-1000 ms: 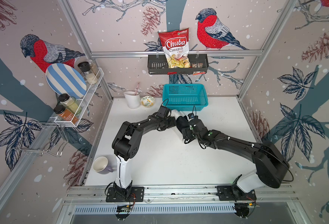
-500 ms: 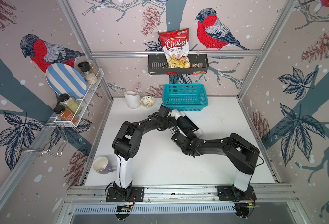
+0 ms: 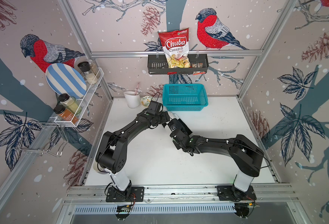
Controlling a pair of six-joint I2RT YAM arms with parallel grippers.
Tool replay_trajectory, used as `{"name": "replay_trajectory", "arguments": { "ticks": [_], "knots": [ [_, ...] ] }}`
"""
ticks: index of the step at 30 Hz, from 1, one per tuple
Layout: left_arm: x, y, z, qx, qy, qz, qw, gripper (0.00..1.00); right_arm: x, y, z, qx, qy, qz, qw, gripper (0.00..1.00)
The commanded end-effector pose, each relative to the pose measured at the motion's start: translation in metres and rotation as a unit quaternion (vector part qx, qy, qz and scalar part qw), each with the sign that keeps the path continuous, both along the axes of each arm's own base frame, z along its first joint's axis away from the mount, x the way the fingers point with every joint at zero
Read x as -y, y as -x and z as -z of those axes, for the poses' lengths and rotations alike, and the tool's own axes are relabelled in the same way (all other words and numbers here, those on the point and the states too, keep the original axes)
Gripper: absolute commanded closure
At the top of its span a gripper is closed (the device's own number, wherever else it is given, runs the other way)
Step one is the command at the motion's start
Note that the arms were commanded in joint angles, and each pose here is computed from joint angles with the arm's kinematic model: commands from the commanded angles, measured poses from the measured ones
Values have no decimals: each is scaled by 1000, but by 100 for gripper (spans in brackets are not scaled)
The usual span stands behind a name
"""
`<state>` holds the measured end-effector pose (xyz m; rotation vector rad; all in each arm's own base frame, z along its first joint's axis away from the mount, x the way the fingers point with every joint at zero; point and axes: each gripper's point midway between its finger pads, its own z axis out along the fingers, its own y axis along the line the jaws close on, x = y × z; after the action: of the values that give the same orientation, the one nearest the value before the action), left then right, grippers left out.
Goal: Roll up the pillowcase
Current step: Roll the pillowcase at the center of the board.
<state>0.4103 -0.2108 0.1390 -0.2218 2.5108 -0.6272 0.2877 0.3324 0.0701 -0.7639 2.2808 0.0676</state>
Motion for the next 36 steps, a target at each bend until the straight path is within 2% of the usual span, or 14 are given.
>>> {"name": "replay_trajectory", "arguments": {
  "ticks": [1, 6, 11, 14, 19, 21, 24, 30, 33, 36],
  "knots": [
    [-7, 8, -5, 10, 14, -6, 1000, 15, -21, 18, -7, -103, -115, -16, 988, 100],
    [-5, 19, -2, 16, 63, -17, 998, 15, 4, 0, -12, -200, -250, 6, 947, 100],
    [7, 22, 5, 22, 135, -23, 990, 15, 41, -25, -1, -271, -333, 43, 902, 100],
    [21, 19, 11, 14, 182, -17, 983, 14, 59, -38, 4, -297, -365, 66, 880, 100],
    [42, 10, 17, 18, 260, -15, 965, 13, 83, -54, 11, -322, -398, 102, 853, 100],
    [53, 4, 15, 27, 291, -9, 956, 13, 93, -59, 14, -326, -404, 116, 847, 100],
    [69, -1, 19, 32, 319, 3, 947, 13, 101, -64, 17, -326, -401, 126, 847, 100],
    [98, -4, 36, 39, 331, 21, 943, 11, 100, -64, 18, -330, -390, 119, 851, 100],
    [106, -7, 48, 38, 333, 26, 942, 5, 99, -63, 17, -331, -389, 116, 852, 100],
    [113, -9, 44, 62, 358, 39, 931, 5, 100, -61, 19, -333, -385, 115, 853, 99]
  ]
}}
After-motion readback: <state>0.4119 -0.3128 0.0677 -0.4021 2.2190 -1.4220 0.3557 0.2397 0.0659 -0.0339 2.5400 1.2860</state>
